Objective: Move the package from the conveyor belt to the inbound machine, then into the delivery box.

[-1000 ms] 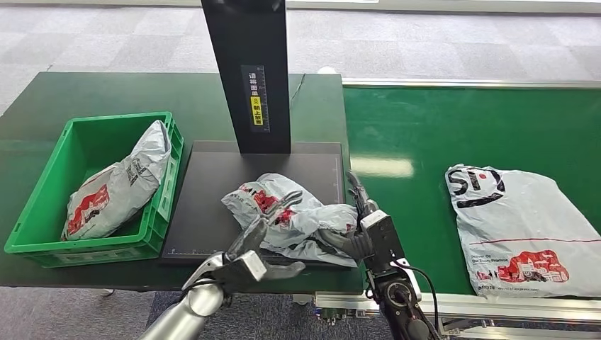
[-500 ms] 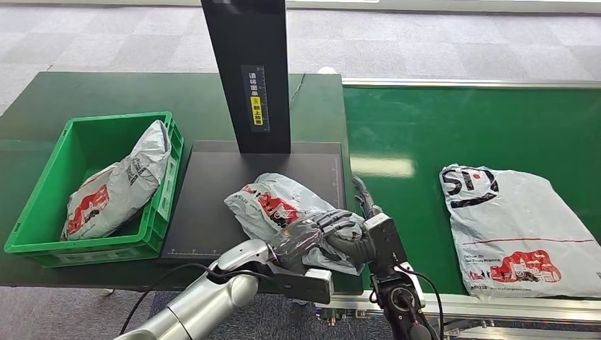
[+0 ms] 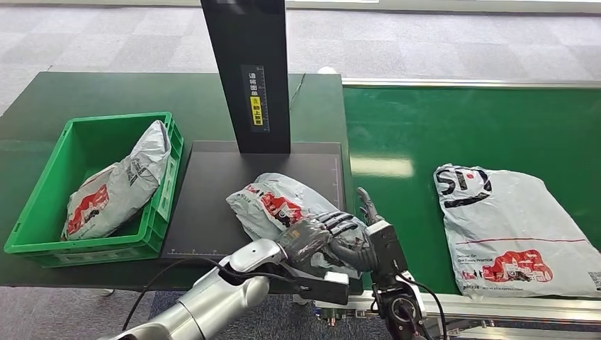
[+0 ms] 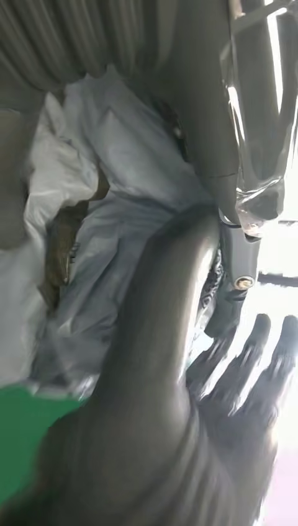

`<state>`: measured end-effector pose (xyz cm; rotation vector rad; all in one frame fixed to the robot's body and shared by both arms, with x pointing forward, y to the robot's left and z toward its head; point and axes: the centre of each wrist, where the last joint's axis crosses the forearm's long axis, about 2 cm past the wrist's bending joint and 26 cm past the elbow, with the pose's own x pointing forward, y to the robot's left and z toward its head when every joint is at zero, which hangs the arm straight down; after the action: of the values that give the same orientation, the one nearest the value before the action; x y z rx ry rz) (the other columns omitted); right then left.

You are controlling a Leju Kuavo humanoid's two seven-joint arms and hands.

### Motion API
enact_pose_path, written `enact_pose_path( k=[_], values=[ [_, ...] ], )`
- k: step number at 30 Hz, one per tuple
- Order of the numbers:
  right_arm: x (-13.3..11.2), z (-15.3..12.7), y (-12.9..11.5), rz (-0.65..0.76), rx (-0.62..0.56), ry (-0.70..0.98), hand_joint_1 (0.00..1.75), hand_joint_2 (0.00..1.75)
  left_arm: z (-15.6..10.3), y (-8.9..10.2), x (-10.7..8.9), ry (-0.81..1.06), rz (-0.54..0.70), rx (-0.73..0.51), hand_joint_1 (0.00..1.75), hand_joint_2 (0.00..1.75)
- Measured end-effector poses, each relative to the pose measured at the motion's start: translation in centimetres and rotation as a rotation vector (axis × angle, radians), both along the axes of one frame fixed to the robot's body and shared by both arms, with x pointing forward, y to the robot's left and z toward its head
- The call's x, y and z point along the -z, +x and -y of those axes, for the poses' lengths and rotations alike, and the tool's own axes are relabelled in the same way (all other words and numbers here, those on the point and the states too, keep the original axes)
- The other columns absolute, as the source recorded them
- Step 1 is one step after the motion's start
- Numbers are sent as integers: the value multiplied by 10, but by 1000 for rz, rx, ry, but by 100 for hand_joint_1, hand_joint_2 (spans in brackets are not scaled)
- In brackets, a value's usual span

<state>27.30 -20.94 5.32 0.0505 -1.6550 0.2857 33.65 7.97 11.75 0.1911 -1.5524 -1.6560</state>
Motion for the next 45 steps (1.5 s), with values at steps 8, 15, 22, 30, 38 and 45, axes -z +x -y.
enact_pose_path(
  k=[8,15,22,30,38,45],
  values=[
    [-5,1,-4,19,16,14,0,175,-10,6,-1,-29,114,-198,175,175],
    [-6,2,-3,24,17,15,0,175,-19,8,4,-44,131,-249,175,175],
    [-6,2,-3,35,24,31,0,175,-29,8,8,-114,175,-280,175,175],
    [-6,3,-3,51,42,62,0,175,-45,9,-2,-383,457,-339,175,175],
    [-3,6,-7,71,86,94,0,175,-84,9,-45,-723,714,-368,175,175],
    [0,6,-9,71,93,101,0,175,-122,12,-72,-827,904,-418,175,175]
  ],
)
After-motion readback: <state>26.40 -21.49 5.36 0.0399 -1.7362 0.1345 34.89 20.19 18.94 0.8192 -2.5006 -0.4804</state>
